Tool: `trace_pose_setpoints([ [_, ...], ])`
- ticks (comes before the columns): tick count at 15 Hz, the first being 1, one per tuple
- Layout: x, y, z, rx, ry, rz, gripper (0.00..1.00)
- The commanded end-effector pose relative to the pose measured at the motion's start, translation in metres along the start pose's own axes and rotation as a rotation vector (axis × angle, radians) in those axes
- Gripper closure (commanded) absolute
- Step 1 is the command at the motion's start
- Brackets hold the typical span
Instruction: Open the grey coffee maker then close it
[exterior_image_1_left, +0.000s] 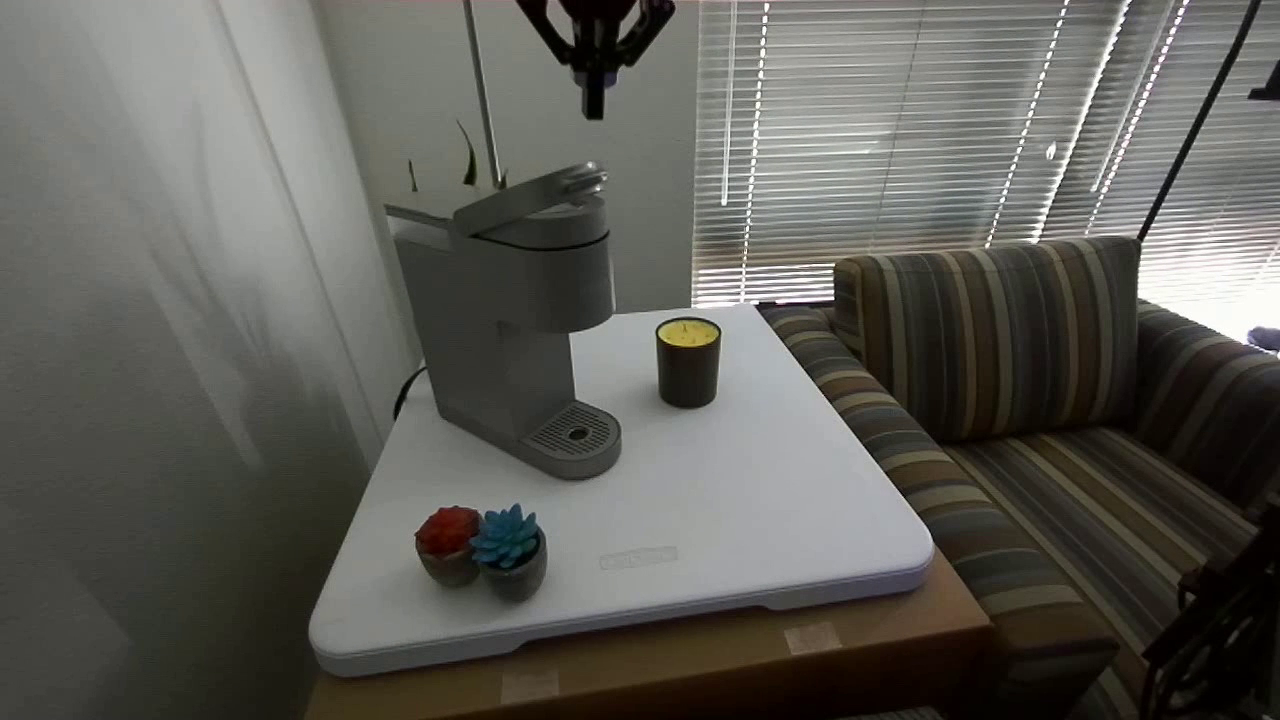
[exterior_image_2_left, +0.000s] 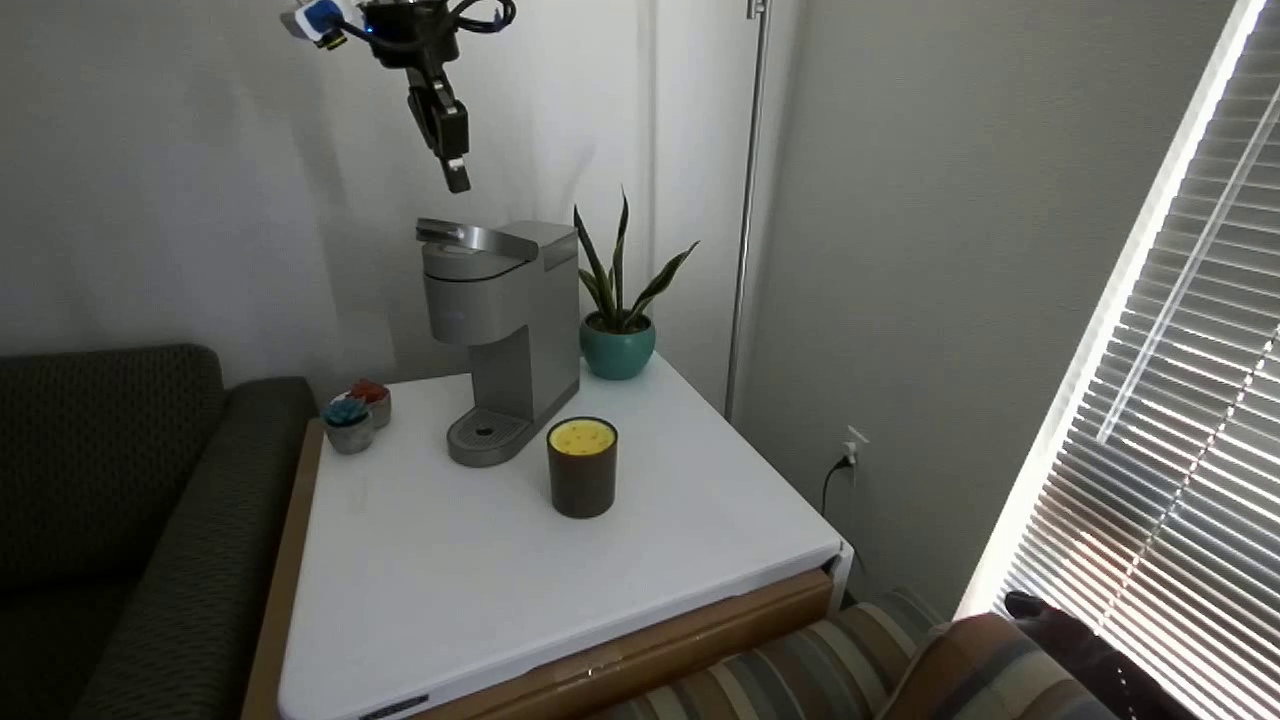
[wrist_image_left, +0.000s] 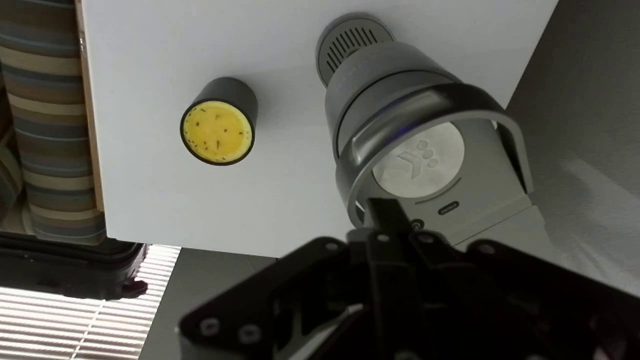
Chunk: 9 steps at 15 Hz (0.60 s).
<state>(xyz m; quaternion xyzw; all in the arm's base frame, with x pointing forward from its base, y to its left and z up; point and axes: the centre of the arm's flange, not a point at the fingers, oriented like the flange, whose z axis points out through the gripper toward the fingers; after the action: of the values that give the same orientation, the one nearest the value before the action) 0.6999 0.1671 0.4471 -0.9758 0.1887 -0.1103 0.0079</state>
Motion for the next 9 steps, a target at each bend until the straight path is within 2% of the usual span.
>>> trace_pose_setpoints([
  [1, 0.005, -0.005, 0.017, 0.016, -0.062, -0.025, 1.00],
  [9, -0.002, -0.009, 0.042, 0.033, -0.130, -0.034, 1.00],
])
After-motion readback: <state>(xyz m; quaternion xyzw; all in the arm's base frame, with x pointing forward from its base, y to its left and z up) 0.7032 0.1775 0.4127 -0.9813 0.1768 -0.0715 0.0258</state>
